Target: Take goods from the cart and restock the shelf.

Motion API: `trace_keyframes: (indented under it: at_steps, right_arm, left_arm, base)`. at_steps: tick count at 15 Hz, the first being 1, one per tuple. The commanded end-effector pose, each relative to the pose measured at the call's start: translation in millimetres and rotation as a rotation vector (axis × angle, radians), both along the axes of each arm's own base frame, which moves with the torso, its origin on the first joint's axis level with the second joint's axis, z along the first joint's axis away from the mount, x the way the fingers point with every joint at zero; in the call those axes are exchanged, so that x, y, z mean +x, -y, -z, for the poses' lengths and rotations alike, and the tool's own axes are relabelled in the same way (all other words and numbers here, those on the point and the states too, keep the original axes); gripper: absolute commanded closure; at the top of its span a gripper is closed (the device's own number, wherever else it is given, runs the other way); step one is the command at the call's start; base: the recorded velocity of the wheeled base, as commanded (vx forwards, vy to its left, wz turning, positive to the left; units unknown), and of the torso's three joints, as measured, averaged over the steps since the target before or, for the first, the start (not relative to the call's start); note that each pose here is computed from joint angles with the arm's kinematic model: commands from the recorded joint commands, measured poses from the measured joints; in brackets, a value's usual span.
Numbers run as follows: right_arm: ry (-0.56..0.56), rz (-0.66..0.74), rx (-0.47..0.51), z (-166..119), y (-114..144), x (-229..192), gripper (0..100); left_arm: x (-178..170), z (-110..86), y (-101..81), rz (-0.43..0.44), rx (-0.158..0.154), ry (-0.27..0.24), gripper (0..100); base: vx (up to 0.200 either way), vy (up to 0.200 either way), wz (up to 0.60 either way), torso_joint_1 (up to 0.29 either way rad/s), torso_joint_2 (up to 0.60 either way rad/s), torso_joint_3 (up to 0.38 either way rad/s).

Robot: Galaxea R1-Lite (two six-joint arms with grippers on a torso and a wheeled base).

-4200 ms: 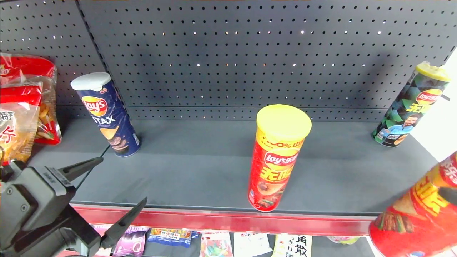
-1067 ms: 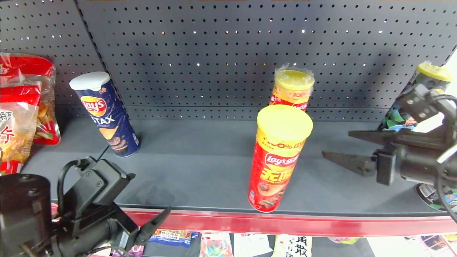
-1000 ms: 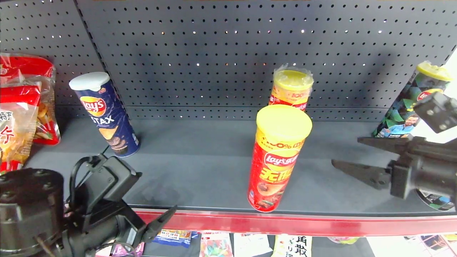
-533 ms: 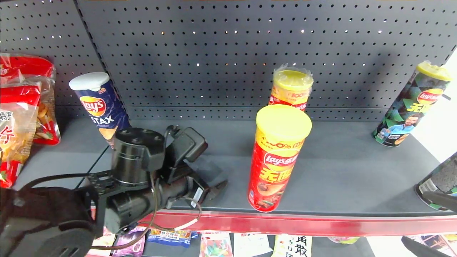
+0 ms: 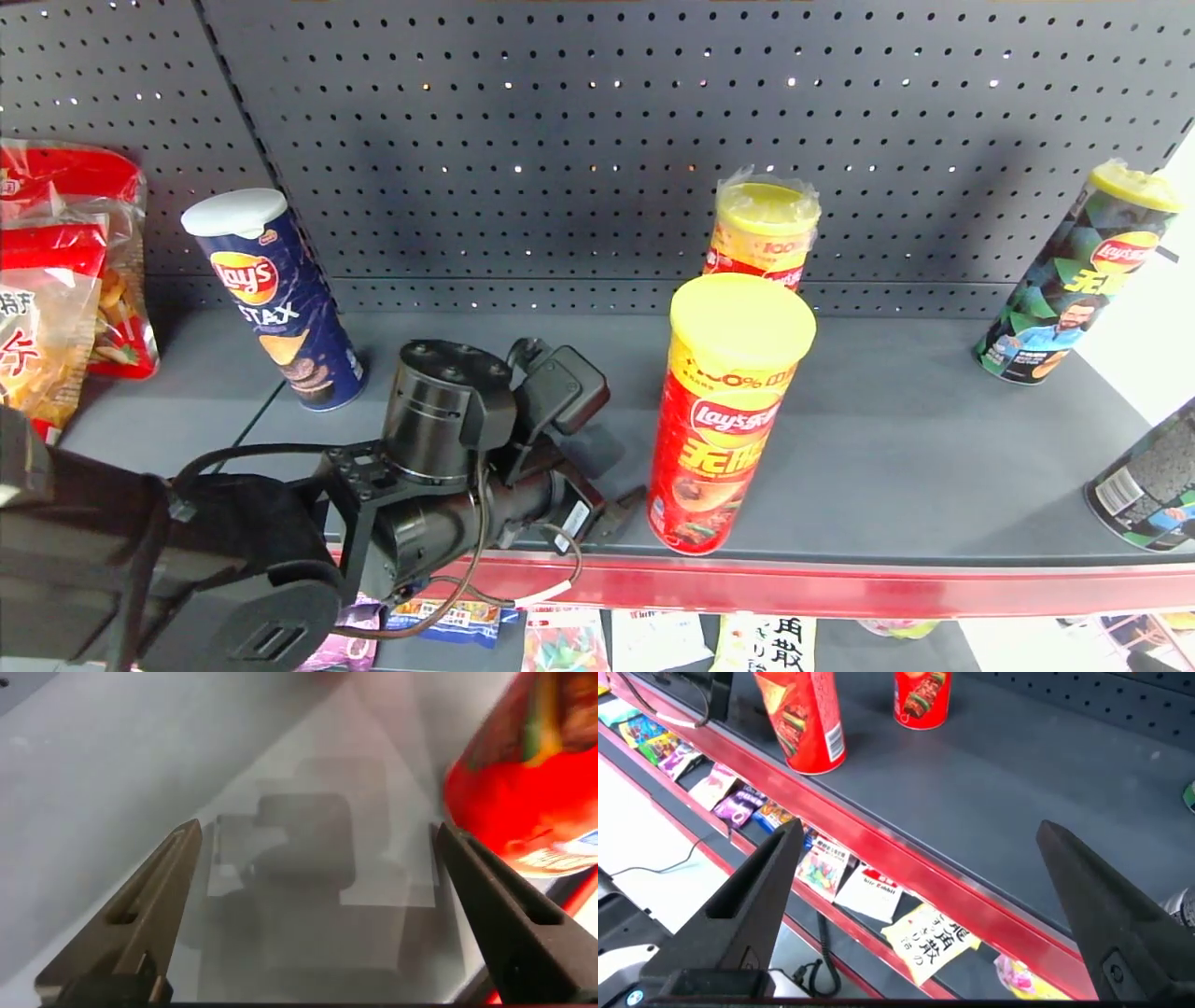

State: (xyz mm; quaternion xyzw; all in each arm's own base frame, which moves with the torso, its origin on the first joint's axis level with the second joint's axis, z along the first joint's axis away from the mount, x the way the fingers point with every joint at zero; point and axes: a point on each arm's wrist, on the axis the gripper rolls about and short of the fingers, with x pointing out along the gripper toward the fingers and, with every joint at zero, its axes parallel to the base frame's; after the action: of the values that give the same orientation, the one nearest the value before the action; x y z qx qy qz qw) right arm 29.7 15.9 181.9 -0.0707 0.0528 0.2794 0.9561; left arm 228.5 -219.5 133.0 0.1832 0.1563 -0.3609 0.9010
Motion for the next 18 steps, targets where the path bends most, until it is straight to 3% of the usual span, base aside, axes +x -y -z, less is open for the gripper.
trace_keyframes:
  at_steps: [1,8,13,18]
  right_arm:
    - [0.003,-0.001,0.001,0,0,0,0]
    - [0.006,0.001,0.002,0,0,-1,0]
    - [-0.009,0.002,0.006,0,0,1,0]
    - [-0.013,0.002,0.006,0,-1,1,0]
  left_arm:
    - [-3,1.4,7.7,0.023,0.002,-0.001,0]
    - [-1,5.5,10.9,0.025,0.01,-0.008,0]
    - [-17,9.7,-5.1,0.024,0.031,-0.032,0]
    - [-27,4.1,-4.5,0.071,0.016,-0.029,0]
  base:
    - [0.0,0.0,0.0,0.0,0.0,0.0]
    - [0.0,0.0,0.0,0.0,0.0,0.0]
    - [0.0,0.0,0.0,0.0,0.0,0.0]
    - [0.0,0.0,0.0,0.0,0.0,0.0]
